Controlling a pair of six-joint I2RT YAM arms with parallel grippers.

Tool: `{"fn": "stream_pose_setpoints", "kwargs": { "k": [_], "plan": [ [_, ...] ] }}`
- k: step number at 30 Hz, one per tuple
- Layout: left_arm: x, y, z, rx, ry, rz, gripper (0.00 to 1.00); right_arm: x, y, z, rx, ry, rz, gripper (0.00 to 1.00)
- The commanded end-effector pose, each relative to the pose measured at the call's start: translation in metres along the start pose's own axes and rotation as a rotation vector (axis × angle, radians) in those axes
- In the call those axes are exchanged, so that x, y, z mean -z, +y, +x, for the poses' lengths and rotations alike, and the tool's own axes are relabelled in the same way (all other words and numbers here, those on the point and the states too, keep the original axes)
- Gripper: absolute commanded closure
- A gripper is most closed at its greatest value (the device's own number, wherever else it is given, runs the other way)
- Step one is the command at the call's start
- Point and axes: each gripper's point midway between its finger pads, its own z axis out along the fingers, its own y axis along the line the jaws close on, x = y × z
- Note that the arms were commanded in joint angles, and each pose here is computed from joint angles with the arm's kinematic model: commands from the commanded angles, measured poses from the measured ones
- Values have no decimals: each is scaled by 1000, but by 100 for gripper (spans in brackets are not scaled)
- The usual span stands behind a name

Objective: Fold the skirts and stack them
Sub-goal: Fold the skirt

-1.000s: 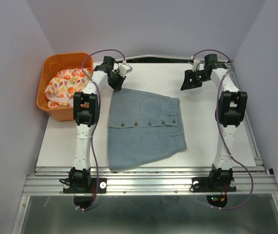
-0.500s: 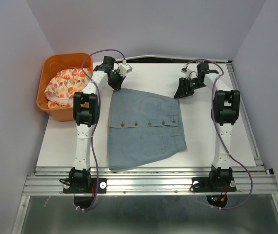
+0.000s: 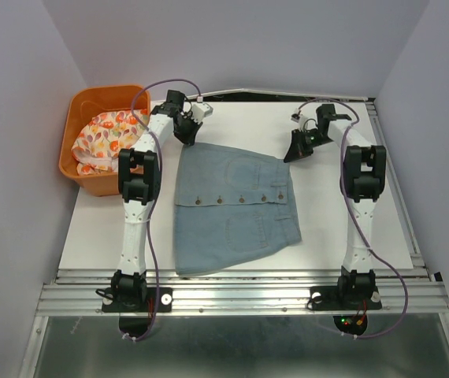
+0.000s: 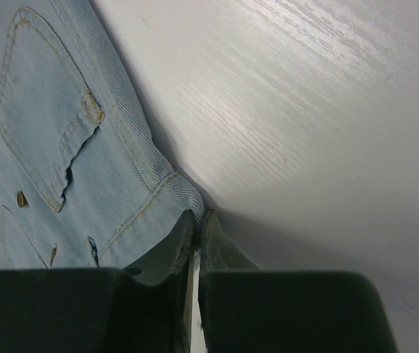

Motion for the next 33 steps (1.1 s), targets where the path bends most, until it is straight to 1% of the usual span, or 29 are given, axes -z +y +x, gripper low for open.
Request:
{"fn": "stream_pose_setpoints", "kwargs": {
  "k": [1,6,8,9,12,13,14,17,18,20,22,23,25,26,27,28,29,31,32,33],
  "plan": [
    [51,31,-49,-23,-117,-123,100,22,6,-40,101,-82,92,99],
    [76,44,-84,-46,-226,-192,100,41,10,-75,159,-163,151,99],
    [89,51,-100,-56,-289,-234,100,50,14,-87,177,-198,171,99],
    [94,52,-107,-63,-312,-249,100,57,10,-93,190,-223,197,99],
    [119,62,-131,-82,-393,-299,100,77,12,-108,241,-268,248,99],
    [134,65,-141,-92,-426,-316,100,82,15,-110,257,-275,256,99],
    [140,64,-145,-95,-438,-319,100,92,22,-116,278,-293,272,99],
    [168,52,-153,-122,-474,-309,100,101,32,-114,326,-297,273,99],
    [176,46,-154,-133,-481,-298,100,112,44,-116,354,-312,275,99],
    [189,20,-145,-187,-484,-231,100,112,50,-103,379,-291,259,99],
    [197,3,-139,-239,-488,-208,100,120,63,-92,409,-287,258,99],
    [204,-9,-126,-245,-473,-199,100,122,68,-88,421,-291,249,99],
    [210,-20,-114,-278,-462,-197,100,132,82,-83,460,-301,247,99],
    [216,-30,-99,-300,-445,-196,100,127,83,-69,452,-280,232,99],
    [219,-35,-93,-315,-441,-196,100,129,86,-64,461,-274,229,99],
    [220,-42,-85,-328,-431,-188,100,137,95,-62,500,-280,232,99],
    [225,-52,-72,-347,-419,-184,100,129,99,-48,496,-253,210,99],
    [229,-66,-59,-366,-410,-163,100,130,102,-35,534,-235,208,99],
    [230,-79,-45,-370,-397,-147,100,131,104,-28,541,-227,206,99],
    [231,-86,-37,-389,-388,-133,100,130,107,-13,540,-212,204,99]
  ]
}}
